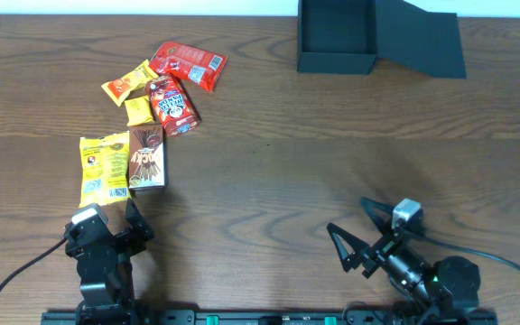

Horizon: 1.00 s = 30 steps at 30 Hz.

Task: Pack container
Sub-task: 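Move the right gripper up to the black box's lid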

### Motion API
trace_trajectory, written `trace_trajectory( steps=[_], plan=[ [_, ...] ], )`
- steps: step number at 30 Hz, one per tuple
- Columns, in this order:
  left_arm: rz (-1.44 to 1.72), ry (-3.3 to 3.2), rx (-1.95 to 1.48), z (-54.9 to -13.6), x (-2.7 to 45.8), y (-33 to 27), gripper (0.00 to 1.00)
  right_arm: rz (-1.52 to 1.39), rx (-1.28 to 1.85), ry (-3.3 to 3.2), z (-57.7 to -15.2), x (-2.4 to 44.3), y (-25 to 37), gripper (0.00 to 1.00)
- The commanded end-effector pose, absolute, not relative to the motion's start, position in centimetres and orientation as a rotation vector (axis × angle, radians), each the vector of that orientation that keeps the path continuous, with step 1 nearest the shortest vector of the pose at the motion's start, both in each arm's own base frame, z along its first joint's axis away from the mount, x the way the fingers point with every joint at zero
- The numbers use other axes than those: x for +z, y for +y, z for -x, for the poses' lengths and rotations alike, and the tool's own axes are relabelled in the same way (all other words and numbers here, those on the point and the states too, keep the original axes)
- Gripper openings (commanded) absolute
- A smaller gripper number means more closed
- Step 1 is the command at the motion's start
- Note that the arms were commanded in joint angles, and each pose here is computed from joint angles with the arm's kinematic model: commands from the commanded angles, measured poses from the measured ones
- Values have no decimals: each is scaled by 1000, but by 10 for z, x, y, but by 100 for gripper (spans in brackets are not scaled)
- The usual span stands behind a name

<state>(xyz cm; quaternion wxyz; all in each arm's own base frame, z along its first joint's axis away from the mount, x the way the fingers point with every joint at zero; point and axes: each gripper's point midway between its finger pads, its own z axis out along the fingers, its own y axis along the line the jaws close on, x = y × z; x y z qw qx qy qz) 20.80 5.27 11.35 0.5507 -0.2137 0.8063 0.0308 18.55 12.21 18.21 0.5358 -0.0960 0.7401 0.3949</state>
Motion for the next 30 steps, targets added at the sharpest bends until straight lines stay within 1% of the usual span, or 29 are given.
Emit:
trace_trajectory(
  steps=[1,5,11,14,21,30],
  plan=[
    [525,1917,85,-207,106,55,95,7,1193,1808,-180,188,128,99],
    [525,1917,85,-207,106,55,95,71,1168,1756,-183,199,129,99],
    [524,1917,85,-207,106,55,95,4,1187,1868,-200,189,130,99],
    [524,1917,85,-207,106,55,95,-32,1179,1941,-215,192,130,99],
    [525,1917,85,-207,106,55,95,-138,1118,2092,-278,207,127,99],
    [525,1917,85,-207,106,55,95,-342,1147,2249,-370,202,131,99]
  ],
)
